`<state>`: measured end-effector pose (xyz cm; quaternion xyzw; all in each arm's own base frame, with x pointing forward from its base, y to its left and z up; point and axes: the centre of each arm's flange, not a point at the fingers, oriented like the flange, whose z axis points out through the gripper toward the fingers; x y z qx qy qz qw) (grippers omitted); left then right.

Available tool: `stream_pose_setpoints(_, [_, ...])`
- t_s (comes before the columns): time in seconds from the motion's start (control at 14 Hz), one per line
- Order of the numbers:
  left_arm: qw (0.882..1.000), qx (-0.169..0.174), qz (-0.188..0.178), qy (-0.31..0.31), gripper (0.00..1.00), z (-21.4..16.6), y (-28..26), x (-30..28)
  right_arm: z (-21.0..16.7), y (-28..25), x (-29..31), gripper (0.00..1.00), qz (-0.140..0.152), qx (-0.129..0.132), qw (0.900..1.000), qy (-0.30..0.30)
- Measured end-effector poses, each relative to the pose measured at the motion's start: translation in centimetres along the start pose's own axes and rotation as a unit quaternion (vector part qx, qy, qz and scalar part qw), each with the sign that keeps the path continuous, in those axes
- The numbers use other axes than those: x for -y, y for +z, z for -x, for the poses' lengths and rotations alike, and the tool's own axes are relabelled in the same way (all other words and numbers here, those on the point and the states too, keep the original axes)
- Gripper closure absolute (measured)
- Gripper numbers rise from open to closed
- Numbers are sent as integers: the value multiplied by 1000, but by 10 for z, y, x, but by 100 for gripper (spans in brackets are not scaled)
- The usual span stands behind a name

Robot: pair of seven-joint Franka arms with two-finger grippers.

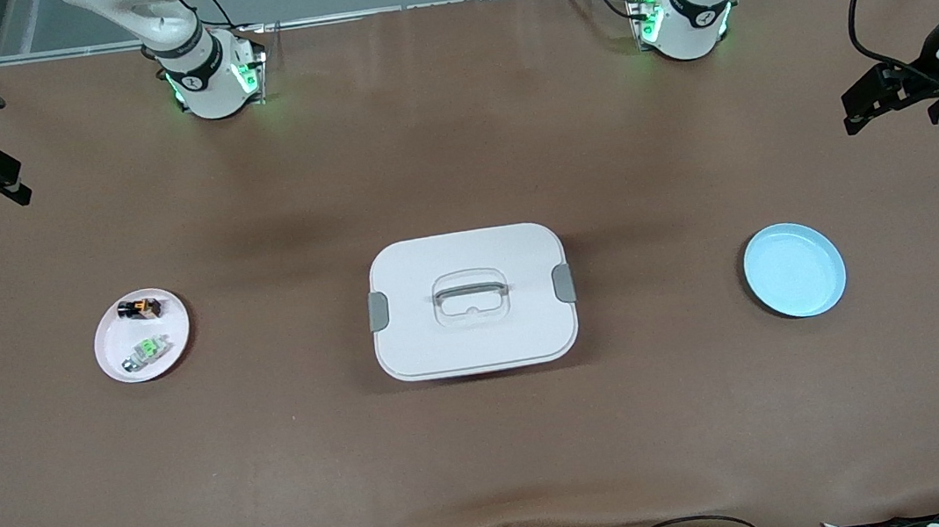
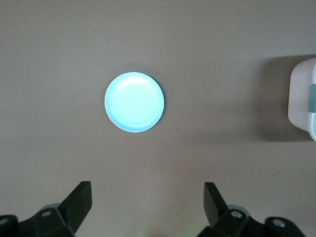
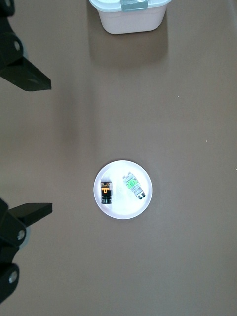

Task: Transfer orange switch to right arm and place

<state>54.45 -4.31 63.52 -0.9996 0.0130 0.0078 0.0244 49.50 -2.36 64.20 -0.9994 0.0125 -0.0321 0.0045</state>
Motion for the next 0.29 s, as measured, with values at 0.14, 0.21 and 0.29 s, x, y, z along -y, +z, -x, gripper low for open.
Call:
stream_pose_setpoints(0.14, [1000, 0, 0, 1, 0, 1, -2, -1, 0, 0, 0, 0, 0, 0, 1000, 0])
stream_pose_setpoints(0.21, [1000, 1, 1, 2, 0, 2, -4, -2, 0, 0, 0, 0, 0, 0, 1000, 0])
stream_pose_setpoints(0.29, [1000, 2, 1, 3, 0, 2, -6, -3, 0, 0, 0, 0, 0, 0, 1000, 0])
